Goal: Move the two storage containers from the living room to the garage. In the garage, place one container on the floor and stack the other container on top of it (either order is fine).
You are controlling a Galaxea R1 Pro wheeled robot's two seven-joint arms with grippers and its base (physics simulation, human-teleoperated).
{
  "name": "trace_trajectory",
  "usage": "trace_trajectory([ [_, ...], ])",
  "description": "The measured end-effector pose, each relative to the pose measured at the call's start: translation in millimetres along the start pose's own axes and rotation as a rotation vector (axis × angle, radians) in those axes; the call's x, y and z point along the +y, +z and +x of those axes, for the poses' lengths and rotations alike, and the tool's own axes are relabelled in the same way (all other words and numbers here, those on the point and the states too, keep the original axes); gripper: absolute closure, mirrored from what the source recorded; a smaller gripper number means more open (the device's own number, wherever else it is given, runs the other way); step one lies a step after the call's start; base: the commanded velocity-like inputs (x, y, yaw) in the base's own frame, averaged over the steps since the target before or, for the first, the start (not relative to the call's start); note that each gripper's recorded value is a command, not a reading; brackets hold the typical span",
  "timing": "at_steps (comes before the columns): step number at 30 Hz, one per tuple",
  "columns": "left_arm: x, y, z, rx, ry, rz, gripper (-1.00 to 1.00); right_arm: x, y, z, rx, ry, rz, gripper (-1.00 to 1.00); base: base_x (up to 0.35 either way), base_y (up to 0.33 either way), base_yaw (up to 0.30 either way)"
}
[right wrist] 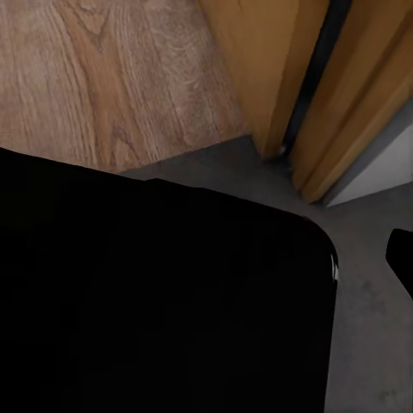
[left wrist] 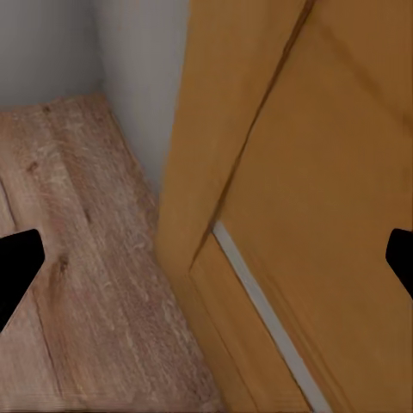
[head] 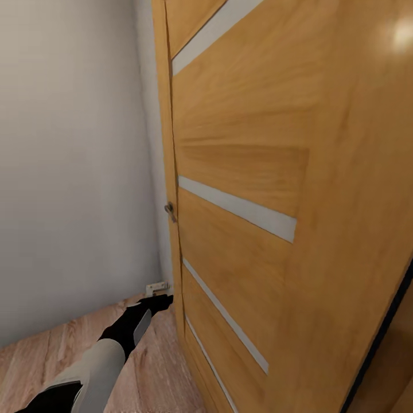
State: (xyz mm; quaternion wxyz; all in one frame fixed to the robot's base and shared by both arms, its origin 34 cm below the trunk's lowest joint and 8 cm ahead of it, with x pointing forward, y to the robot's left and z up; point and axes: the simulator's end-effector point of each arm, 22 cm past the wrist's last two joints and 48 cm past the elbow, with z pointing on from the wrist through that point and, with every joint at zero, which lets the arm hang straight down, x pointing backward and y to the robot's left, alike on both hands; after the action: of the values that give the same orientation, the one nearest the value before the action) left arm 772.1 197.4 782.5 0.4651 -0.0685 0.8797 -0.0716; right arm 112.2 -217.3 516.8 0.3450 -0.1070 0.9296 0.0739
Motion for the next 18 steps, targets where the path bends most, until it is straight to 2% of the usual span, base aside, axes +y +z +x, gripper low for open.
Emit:
trace_trajectory([
  [10,0.2,0.0,-0.6,-0.001,0.001,0.000,-1.00,-0.3,-0.1,0.1,0.000,0.001,0.002,-1.00,0.000,0.000,0.280],
  [14,0.9,0.2,0.6,0.001,0.001,-0.001,-1.00,-0.7,0.2,-0.3,-0.001,0.002,0.003,-1.00,-0.030,0.000,0.062],
  [18,10.3,0.7,-5.4,-0.026,0.003,-0.015,-1.00,-0.5,0.6,-0.7,-0.001,0.001,0.002,-1.00,-0.251,0.000,0.009],
])
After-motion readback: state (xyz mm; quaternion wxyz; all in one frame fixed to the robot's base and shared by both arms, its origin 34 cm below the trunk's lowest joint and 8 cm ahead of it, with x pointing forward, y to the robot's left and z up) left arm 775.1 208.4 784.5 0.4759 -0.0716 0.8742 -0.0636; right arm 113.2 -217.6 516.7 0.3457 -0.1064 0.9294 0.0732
